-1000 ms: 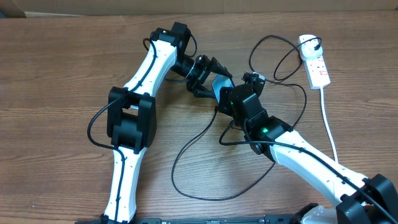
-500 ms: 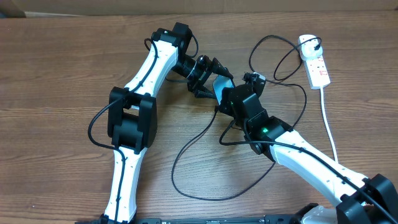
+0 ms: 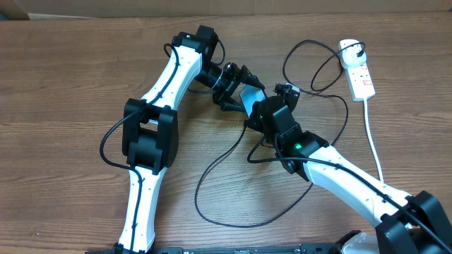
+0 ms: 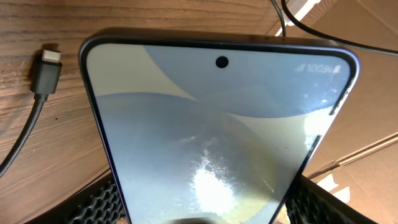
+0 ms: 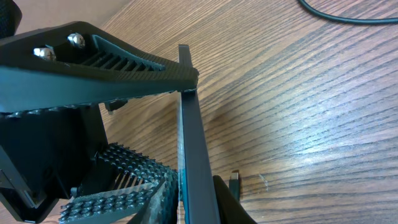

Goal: Plug charger to phone and switch on socket

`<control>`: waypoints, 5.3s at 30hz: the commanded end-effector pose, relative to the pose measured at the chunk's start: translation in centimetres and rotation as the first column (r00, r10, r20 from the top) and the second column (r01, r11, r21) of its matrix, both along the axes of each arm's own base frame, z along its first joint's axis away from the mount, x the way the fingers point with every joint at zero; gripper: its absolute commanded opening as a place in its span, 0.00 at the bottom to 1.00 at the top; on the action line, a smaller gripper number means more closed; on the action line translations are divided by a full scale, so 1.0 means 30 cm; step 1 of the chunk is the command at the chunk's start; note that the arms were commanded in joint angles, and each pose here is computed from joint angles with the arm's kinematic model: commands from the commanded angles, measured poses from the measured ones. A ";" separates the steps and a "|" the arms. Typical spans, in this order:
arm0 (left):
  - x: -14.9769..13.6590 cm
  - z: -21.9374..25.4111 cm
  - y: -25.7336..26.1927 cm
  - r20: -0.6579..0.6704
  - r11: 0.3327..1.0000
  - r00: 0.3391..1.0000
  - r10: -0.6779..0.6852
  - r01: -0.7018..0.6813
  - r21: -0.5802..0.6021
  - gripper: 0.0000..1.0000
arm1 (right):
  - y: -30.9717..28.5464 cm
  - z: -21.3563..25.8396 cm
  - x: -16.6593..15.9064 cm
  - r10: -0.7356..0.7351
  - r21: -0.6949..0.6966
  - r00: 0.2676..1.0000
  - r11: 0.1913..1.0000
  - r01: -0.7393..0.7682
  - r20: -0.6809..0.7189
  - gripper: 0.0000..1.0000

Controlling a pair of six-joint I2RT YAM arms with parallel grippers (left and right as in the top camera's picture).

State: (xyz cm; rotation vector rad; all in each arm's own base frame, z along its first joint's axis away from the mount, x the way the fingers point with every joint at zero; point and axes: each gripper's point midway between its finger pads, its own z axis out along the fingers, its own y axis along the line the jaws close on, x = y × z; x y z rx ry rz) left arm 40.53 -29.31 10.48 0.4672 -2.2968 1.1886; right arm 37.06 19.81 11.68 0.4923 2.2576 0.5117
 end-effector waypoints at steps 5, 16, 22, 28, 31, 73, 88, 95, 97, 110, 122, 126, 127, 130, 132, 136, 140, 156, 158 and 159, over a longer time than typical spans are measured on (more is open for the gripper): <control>0.006 0.030 -0.021 0.050 0.999 0.998 -0.026 0.028 -0.044 0.74 | 0.003 0.027 0.022 -0.006 0.000 1.000 1.000 0.006 0.024 0.12; 0.022 -0.013 0.001 0.087 0.999 0.996 -0.029 0.026 0.035 0.89 | 0.008 0.028 0.020 0.013 -0.010 1.000 1.000 -0.012 0.026 0.06; 0.071 -0.056 0.041 0.184 0.994 0.982 -0.040 0.020 0.107 1.00 | 0.006 0.027 0.019 0.021 -0.023 0.999 1.000 -0.021 0.027 0.04; 0.115 0.031 0.124 0.313 0.997 0.948 -0.051 0.029 0.074 1.00 | 0.002 0.049 0.015 0.028 -0.026 0.999 0.999 -0.027 0.038 0.04; 0.132 0.156 0.196 0.423 0.996 0.905 -0.048 0.011 0.091 1.00 | -0.003 0.108 0.006 0.031 -0.010 0.997 0.999 -0.030 0.071 0.04; -0.362 0.513 0.595 0.727 0.783 0.640 0.250 -0.576 0.237 0.99 | 0.220 0.370 -0.147 0.257 0.525 0.965 0.814 -0.249 0.060 0.04; -0.194 0.296 0.318 0.315 0.890 0.846 0.430 -0.456 0.010 1.00 | 0.191 0.368 -0.140 0.187 0.775 0.960 0.630 0.047 -0.209 0.04; -0.186 0.331 0.239 0.250 0.919 0.885 0.393 -0.373 -0.127 0.97 | 0.190 0.360 -0.145 0.172 0.791 0.949 0.601 0.111 -0.264 0.04; -0.190 0.334 0.236 0.224 0.916 0.889 0.399 -0.379 -0.129 0.91 | 0.189 0.359 -0.143 0.168 0.791 0.950 0.601 0.114 -0.265 0.04; -0.198 0.342 0.231 0.170 0.910 0.896 0.411 -0.392 -0.133 0.54 | 0.196 0.358 -0.151 0.164 0.808 0.935 0.564 0.172 -0.314 0.04; -0.176 0.321 0.246 0.148 0.887 0.874 0.462 -0.454 -0.087 0.50 | 0.218 0.369 -0.168 0.196 0.821 0.926 0.544 0.173 -0.324 0.04; -0.170 0.316 0.250 0.150 0.881 0.868 0.473 -0.467 -0.076 0.46 | 0.224 0.377 -0.171 0.208 0.827 0.925 0.538 0.162 -0.317 0.04; -0.170 0.315 0.251 0.141 0.878 0.867 0.479 -0.473 -0.073 0.45 | 0.229 0.378 -0.174 0.212 0.828 0.926 0.538 0.158 -0.314 0.04; -0.170 0.316 0.250 0.122 0.874 0.865 0.486 -0.481 -0.070 0.43 | 0.232 0.377 -0.176 0.211 0.827 0.925 0.540 0.158 -0.315 0.04; -0.170 0.316 0.250 0.121 0.873 0.865 0.487 -0.482 -0.070 0.38 | 0.233 0.377 -0.176 0.208 0.826 0.926 0.541 0.158 -0.314 0.04; -0.170 0.316 0.250 0.120 0.873 0.865 0.487 -0.482 -0.070 0.29 | 0.233 0.376 -0.176 0.208 0.826 0.926 0.542 0.158 -0.314 0.04; -0.171 0.316 0.250 0.115 0.872 0.864 0.490 -0.485 -0.069 0.27 | 0.233 0.376 -0.177 0.208 0.826 0.926 0.541 0.158 -0.314 0.04; -0.170 0.316 0.251 0.115 0.871 0.864 0.491 -0.486 -0.068 0.06 | 0.274 0.377 -0.209 0.234 0.829 0.915 0.536 0.159 -0.327 0.09; -0.170 0.316 0.251 0.115 0.871 0.864 0.491 -0.486 -0.068 0.05 | 0.274 0.377 -0.210 0.235 0.829 0.915 0.536 0.159 -0.327 0.11; -0.170 0.316 0.251 0.115 0.871 0.864 0.491 -0.486 -0.068 0.04 | 0.275 0.377 -0.211 0.239 0.830 0.914 0.536 0.157 -0.327 0.15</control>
